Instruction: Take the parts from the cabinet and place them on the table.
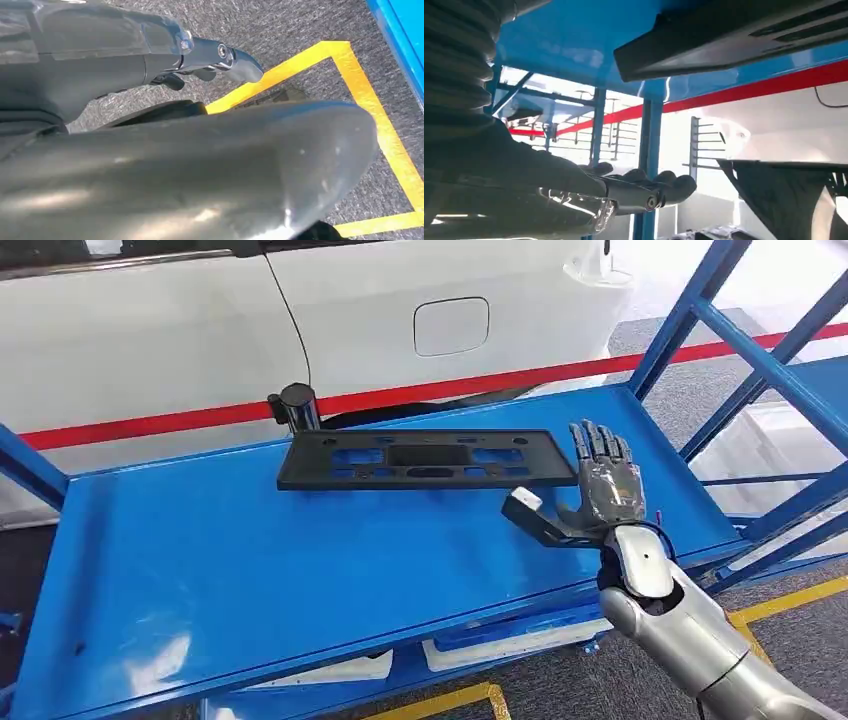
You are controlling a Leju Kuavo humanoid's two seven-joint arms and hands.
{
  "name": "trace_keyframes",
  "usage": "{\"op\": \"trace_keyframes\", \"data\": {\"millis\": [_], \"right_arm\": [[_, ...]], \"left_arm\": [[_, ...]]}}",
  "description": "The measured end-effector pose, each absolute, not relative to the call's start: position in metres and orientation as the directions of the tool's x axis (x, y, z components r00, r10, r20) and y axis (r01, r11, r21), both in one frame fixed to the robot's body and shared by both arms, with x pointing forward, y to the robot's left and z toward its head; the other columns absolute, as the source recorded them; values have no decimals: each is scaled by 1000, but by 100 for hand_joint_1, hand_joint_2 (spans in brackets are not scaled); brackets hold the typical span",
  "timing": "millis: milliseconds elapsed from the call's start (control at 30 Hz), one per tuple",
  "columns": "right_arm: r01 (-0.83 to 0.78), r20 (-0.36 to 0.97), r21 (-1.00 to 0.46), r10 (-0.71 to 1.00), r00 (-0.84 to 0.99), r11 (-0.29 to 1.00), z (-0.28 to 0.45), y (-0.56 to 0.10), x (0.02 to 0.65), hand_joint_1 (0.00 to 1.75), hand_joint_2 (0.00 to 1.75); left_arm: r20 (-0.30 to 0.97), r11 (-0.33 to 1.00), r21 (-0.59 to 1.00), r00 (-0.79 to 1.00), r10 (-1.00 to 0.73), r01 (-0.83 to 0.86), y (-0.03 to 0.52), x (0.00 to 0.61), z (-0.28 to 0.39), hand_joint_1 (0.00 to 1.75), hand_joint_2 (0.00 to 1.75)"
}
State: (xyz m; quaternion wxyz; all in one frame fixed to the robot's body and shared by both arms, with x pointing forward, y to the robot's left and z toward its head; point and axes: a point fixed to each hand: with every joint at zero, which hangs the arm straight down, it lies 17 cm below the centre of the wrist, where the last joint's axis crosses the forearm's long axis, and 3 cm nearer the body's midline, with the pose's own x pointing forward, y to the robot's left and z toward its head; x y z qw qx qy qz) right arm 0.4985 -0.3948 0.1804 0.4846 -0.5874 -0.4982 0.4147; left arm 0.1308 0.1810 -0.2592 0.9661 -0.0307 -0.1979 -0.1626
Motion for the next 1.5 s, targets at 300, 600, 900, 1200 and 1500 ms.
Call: {"op": "trace_keyframes", "data": {"millis": [300, 600, 900, 1200, 1500], "right_arm": [[170, 27, -985, 996, 82, 13, 174, -371, 504, 0, 175], [151, 45, -988, 998, 41, 39, 162, -351, 503, 0, 175], [139, 46, -989, 999, 30, 41, 156, -345, 502, 0, 175], [126, 62, -990, 998, 16, 60, 153, -340, 502, 0, 175], [120, 45, -992, 999, 22, 42, 151, -343, 501, 0, 175]], "left_arm": [[407, 940, 12, 857, -316, 340, 180, 133, -258, 0, 0], [415, 938, 32, 849, -326, 345, 183, 135, -258, 0, 0], [415, 938, 38, 848, -328, 345, 185, 136, -258, 0, 0], [415, 937, 47, 846, -334, 347, 188, 136, -259, 0, 0], [414, 931, 65, 839, -353, 359, 193, 137, -259, 0, 0]]}}
